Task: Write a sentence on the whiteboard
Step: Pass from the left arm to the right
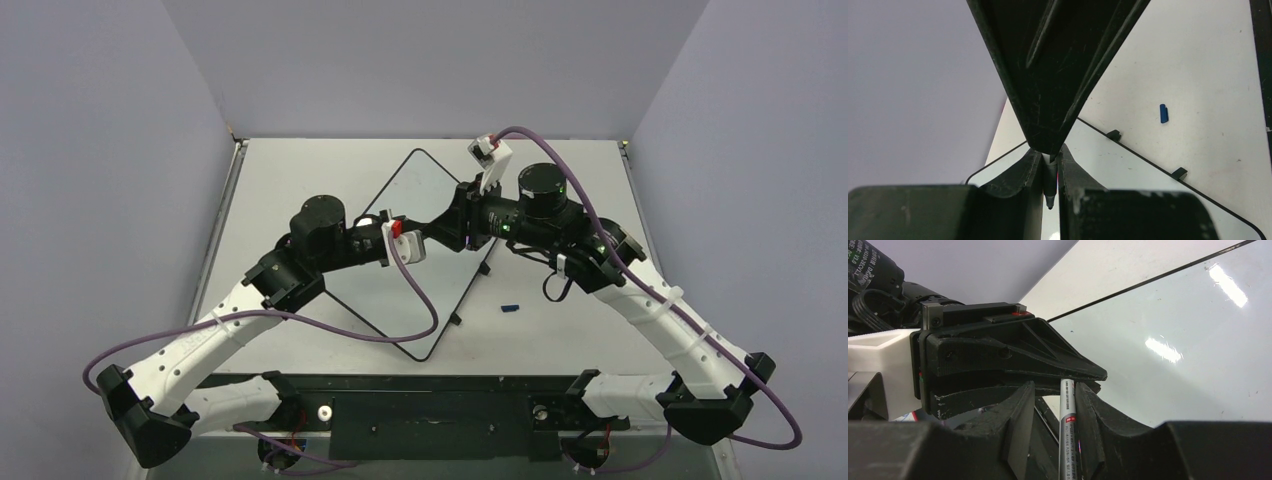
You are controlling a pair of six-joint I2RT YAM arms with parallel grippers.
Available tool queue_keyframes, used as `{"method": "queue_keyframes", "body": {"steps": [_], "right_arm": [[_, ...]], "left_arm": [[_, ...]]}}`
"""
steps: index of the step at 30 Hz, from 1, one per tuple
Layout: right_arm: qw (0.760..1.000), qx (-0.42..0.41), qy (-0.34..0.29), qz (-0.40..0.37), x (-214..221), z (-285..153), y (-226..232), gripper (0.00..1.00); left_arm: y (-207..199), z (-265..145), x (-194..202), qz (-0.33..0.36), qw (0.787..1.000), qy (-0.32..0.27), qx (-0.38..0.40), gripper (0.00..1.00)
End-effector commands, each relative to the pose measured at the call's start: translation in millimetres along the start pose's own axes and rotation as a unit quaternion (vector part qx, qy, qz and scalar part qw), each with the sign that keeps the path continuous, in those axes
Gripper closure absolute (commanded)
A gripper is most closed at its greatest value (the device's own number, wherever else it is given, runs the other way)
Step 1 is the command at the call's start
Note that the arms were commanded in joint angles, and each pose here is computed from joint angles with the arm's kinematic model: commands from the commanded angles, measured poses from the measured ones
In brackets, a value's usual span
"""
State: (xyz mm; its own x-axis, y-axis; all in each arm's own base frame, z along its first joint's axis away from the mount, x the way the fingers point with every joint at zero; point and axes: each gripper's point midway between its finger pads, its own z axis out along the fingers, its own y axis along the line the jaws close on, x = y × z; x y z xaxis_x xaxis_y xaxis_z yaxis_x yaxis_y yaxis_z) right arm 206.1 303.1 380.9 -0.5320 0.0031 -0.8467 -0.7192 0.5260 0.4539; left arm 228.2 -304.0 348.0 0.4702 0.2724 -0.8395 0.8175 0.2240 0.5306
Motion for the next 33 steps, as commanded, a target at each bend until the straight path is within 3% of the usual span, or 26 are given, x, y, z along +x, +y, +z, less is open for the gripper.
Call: {"method": "queue_keyframes", "body": {"steps": [1,8,21,33], "right_arm": [[1.0,-0.015,0.002,-0.003,-1,7,4,0.68],[1.0,-0.015,0.016,-0.008,5,10,2,0.73],[0.999,0.001,0.037,-0.016,13,16,-4,0.69],[1.0,-0.004,0.028,-0.014,10,23,0,0.84]], "left_arm": [[11,-1,-25,0.027,0.999,-0.029,-0.006,1.0],[16,-3,-27,0.037,0.999,-0.023,-0.011,1.0],[19,-4,-33,0.041,0.999,-0.028,-0.014,1.0],[16,-4,-29,0.036,0.999,-0.029,-0.013,1.0]]}}
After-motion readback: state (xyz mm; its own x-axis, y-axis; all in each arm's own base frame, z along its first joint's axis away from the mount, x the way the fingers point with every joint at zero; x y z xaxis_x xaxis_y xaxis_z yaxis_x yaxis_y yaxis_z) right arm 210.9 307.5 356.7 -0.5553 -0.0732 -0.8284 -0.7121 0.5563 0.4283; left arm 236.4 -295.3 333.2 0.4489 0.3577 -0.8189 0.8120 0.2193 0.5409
